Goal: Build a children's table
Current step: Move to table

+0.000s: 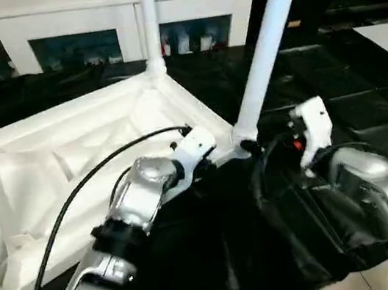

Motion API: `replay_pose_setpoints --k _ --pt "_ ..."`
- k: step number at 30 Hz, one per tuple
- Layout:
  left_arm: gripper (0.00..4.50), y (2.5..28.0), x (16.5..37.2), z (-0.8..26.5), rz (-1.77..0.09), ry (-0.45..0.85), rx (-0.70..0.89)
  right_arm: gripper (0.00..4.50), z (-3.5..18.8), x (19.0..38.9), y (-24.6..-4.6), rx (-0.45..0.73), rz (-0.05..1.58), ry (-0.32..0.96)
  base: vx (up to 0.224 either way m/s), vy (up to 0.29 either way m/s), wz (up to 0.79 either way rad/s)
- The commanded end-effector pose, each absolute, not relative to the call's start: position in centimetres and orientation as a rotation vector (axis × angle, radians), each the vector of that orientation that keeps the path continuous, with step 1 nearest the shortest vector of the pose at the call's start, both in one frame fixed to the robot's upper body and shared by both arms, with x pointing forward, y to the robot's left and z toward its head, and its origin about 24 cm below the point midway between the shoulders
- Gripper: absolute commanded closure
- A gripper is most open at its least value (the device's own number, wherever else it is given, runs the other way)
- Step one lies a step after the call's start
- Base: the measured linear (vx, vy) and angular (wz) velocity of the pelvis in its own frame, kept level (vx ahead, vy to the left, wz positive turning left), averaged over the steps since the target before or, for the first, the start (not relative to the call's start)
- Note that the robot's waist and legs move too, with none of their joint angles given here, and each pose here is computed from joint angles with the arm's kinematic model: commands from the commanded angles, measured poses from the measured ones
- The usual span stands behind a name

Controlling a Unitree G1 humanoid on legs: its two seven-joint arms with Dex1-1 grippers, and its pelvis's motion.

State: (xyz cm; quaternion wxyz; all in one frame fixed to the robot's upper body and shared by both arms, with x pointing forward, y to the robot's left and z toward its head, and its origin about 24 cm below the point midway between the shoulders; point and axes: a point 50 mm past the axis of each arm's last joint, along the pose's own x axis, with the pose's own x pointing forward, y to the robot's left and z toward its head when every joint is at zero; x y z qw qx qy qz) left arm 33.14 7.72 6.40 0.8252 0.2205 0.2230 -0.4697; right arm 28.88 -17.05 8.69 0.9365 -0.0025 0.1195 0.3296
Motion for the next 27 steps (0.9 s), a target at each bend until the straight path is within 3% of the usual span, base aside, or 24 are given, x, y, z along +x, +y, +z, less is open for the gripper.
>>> replay_pose_setpoints --k 1,2,5,7,12,27 --pt "4.5 7.1 31.8 5.5 -1.133 0.502 0.453 0.13 9.2 28.6 -17.1 -0.025 0.722 0.233 0.0 0.0 0.0" --pt "4.5 7.6 31.0 5.5 -1.202 0.506 0.472 0.13 9.3 28.1 -17.7 -0.085 0.757 0.241 0.0 0.0 0.0" --pt "4.5 8.0 30.5 5.5 -1.241 0.514 0.487 0.13 9.2 27.3 -18.2 -0.117 0.805 0.256 0.0 0.0 0.0" --pt "4.5 8.6 30.1 5.6 -1.264 0.515 0.502 0.13 8.7 25.8 -19.4 -0.163 0.88 0.309 0.0 0.0 0.0" --pt "4.5 9.6 29.3 6.0 -1.315 0.518 0.508 0.13 8.7 24.4 -20.8 -0.154 0.947 0.349 0.0 0.0 0.0" --pt "4.5 10.7 27.2 6.7 -1.446 0.542 0.506 0.13 8.3 24.6 -21.2 -0.164 0.963 0.318 0.0 0.0 0.0"
